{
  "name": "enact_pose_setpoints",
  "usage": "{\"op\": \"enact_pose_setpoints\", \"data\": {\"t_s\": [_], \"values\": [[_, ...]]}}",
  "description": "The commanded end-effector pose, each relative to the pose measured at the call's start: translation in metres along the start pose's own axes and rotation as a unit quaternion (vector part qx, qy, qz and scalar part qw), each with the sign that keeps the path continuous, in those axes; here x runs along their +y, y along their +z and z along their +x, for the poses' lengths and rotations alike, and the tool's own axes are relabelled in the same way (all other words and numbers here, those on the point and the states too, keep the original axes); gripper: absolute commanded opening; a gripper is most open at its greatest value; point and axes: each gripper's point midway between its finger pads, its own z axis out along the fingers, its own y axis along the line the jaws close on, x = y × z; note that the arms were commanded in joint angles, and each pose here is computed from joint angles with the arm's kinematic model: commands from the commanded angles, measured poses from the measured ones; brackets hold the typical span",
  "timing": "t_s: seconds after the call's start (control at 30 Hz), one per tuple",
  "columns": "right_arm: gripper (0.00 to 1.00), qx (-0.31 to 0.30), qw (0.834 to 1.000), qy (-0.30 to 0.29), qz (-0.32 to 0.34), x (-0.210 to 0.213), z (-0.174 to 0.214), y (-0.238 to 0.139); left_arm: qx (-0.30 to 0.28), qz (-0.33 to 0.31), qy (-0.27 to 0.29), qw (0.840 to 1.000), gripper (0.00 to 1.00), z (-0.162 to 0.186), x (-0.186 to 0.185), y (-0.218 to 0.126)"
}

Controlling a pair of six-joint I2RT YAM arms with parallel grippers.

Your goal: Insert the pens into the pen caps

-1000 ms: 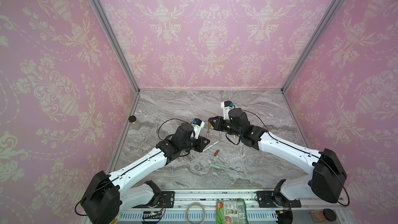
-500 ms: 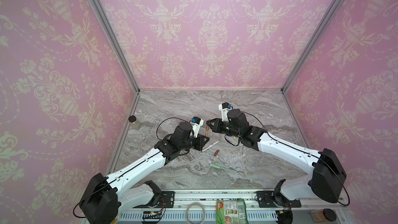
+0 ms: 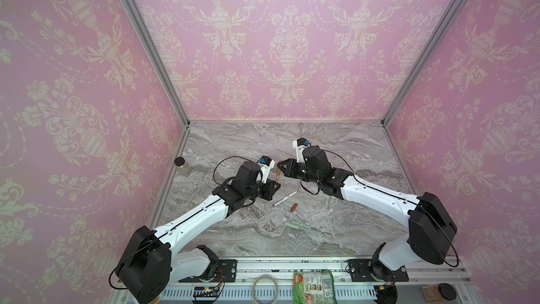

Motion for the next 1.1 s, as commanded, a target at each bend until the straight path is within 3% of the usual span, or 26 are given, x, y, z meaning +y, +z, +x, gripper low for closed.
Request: {"op": "enact_pose_setpoints", "data": {"t_s": [0.0, 0.23, 0.4, 0.53, 0.77, 0.83, 0.9, 1.0, 1.07], "values": [[0.0, 0.26, 0.964, 0.021, 0.051, -0.041, 0.146, -0.005, -0.283, 0.011, 0.091, 0.955, 0.0, -0.162, -0.032, -0.06], [0.0, 0.293, 0.953, 0.052, 0.055, -0.053, 0.178, 0.008, -0.352, -0.013, 0.125, 0.928, 0.0, -0.189, -0.031, -0.072], [0.0, 0.285, 0.955, 0.052, 0.06, -0.052, 0.175, 0.009, -0.357, -0.014, 0.126, 0.925, 0.0, -0.194, -0.031, -0.071], [0.0, 0.237, 0.969, 0.04, 0.053, -0.04, 0.135, 0.004, -0.33, -0.032, 0.099, 0.938, 0.0, -0.178, -0.017, -0.064], [0.0, 0.106, 0.994, 0.027, 0.014, -0.004, 0.024, -0.024, -0.232, -0.048, -0.011, 0.971, 0.0, -0.108, 0.019, -0.033], [0.06, 0.072, 0.997, 0.02, 0.0, 0.008, -0.001, -0.035, -0.203, -0.048, -0.045, 0.977, 0.0, -0.083, 0.029, -0.023], [0.19, 0.039, 0.999, 0.004, -0.017, 0.026, -0.025, -0.046, -0.182, -0.038, -0.069, 0.98, 0.0, -0.066, 0.031, -0.017], [0.38, 0.027, 0.999, -0.017, -0.021, 0.034, -0.033, -0.055, -0.158, -0.024, -0.084, 0.984, 0.0, -0.055, 0.027, -0.011], [0.44, 0.031, 0.999, -0.025, -0.019, 0.033, -0.03, -0.056, -0.143, -0.018, -0.086, 0.986, 0.0, -0.053, 0.022, -0.009]]}}
